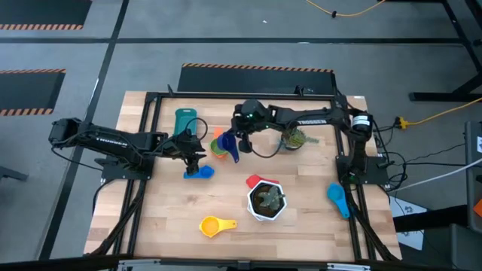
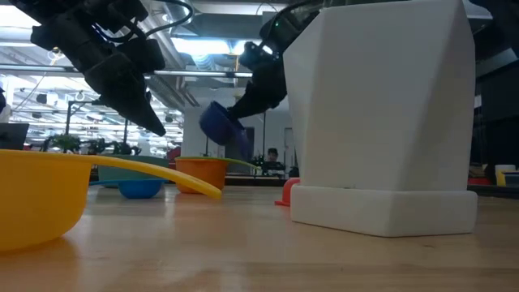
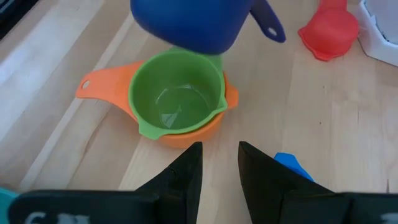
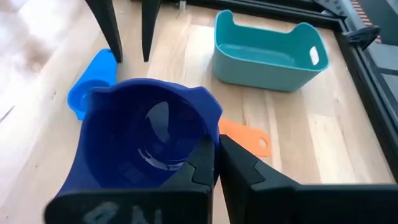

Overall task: Nest measuring cups in basket
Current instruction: Stack the dark blue measuring cup into the green measuring cup, then adjust the nested measuring cups to an aligned position

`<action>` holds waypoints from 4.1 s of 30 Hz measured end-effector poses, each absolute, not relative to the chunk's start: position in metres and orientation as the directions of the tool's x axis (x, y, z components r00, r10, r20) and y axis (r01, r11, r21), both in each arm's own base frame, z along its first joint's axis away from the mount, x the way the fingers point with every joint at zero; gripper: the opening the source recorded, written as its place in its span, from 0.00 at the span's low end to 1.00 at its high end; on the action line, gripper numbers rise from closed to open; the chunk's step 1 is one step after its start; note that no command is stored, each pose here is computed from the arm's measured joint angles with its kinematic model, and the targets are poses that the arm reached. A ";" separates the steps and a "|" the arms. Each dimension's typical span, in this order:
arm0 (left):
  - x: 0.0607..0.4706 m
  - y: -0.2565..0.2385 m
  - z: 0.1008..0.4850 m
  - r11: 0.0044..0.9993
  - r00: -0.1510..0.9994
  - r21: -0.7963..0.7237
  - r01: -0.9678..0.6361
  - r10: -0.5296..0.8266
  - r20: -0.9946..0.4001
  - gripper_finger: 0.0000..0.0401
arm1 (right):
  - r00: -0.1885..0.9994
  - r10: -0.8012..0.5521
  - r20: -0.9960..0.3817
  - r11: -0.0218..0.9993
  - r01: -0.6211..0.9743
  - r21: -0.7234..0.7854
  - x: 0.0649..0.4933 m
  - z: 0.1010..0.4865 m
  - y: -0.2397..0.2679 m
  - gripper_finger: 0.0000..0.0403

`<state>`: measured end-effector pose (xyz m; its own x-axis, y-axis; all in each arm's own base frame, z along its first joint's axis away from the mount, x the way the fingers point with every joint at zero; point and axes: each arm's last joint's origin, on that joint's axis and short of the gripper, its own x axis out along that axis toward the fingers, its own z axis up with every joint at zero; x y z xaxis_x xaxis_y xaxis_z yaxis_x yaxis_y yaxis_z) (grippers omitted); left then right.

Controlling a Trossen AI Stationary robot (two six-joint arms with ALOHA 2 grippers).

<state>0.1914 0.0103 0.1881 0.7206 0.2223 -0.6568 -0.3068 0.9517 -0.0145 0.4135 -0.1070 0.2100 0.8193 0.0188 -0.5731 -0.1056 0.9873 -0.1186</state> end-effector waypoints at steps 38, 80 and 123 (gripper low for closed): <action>0.192 0.010 0.189 0.952 0.724 -0.016 -0.307 0.223 -0.653 0.24 | 0.835 0.015 -0.551 0.992 -0.079 -0.093 0.420 0.201 -0.109 0.34; 0.204 0.007 0.170 0.915 0.685 -0.204 -0.347 0.099 -0.722 0.24 | 0.676 -0.219 -0.703 0.976 0.153 -0.158 0.404 0.189 -0.125 0.35; 0.240 0.010 0.147 0.909 0.758 -0.200 -0.366 0.166 -0.631 0.24 | 0.677 -0.023 -0.736 0.997 -0.038 -0.066 0.426 0.164 -0.049 0.35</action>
<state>0.2403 0.0100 0.1472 0.7577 0.1658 -0.6312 -0.3658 0.9088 -0.2004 0.4255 -0.0489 0.1643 0.6767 -0.0230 -0.7359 -0.0381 0.9971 -0.0662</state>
